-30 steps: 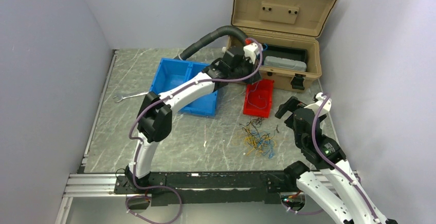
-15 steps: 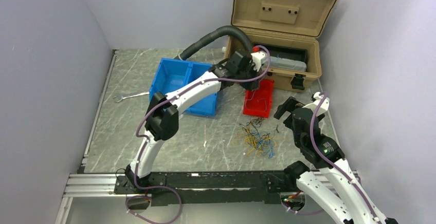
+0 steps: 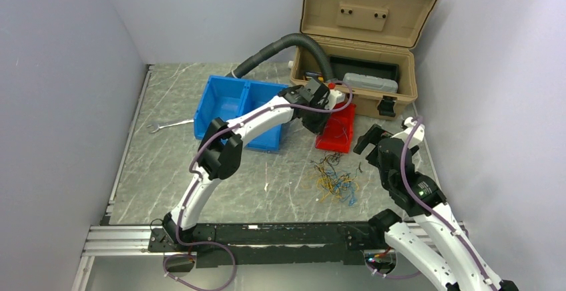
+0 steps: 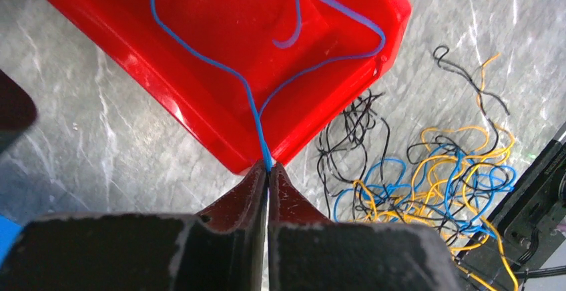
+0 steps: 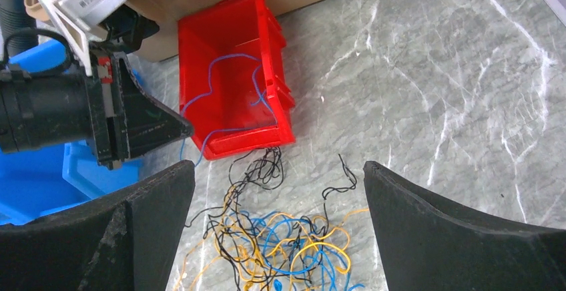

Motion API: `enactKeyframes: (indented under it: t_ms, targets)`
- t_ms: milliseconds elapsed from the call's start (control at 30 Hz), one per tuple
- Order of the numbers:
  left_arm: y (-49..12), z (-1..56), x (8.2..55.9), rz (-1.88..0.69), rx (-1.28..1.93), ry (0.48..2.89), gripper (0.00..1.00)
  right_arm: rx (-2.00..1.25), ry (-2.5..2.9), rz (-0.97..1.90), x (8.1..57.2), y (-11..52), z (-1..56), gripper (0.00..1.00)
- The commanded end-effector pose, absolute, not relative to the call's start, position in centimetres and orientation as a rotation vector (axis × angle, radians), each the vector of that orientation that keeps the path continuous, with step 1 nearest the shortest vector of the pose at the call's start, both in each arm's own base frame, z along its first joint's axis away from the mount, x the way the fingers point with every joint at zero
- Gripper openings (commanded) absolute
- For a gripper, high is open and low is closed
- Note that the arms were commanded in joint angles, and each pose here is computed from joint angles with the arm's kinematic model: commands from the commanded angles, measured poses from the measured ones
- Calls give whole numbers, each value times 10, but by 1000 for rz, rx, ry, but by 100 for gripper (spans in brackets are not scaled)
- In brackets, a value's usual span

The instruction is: Untangle the cables

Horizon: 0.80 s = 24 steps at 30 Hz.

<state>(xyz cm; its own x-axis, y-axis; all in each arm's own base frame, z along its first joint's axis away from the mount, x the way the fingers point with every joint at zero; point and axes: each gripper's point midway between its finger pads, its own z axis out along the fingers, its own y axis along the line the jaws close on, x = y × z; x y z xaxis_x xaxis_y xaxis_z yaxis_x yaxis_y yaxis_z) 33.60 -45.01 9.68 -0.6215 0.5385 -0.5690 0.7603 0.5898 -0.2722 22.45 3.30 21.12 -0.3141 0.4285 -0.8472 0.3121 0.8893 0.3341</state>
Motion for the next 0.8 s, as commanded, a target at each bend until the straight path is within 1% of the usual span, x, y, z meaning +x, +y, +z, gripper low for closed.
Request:
enactKeyframes:
  t_ms: [0,33,67,200,300,400,433,467,500,533,567,700,767]
  targets:
    - [-457,122,349,-671,1041,2327,13,548,1875,164,233,37,233,99]
    - [-459,124,350,-678,1037,2315,14,547,1875,162,233,37,233,99]
    - [-462,128,352,-688,1029,2298,14,546,1876,160,234,37,232,99]
    - [-476,152,363,-755,970,2203,8,549,1881,167,232,38,229,99]
    - [-487,156,368,-803,965,2183,7,553,1876,166,230,36,230,99]
    - [-491,160,370,-809,978,2173,17,558,1870,160,229,34,232,99]
    - [-490,164,369,-815,977,2162,24,559,1869,162,229,34,233,98]
    - [-489,170,368,-821,974,2147,38,558,1870,162,229,34,232,99]
    - [-487,176,369,-822,964,2133,55,559,1869,166,229,34,232,99]
    - [-485,183,368,-824,957,2117,61,556,1874,171,230,36,232,99]
    - [-482,189,367,-824,950,2107,64,554,1880,174,230,37,231,99]
    - [-461,216,360,-775,917,2106,63,538,1918,176,228,41,224,99]
    - [-444,228,348,-749,901,2095,66,520,1959,180,226,45,214,99]
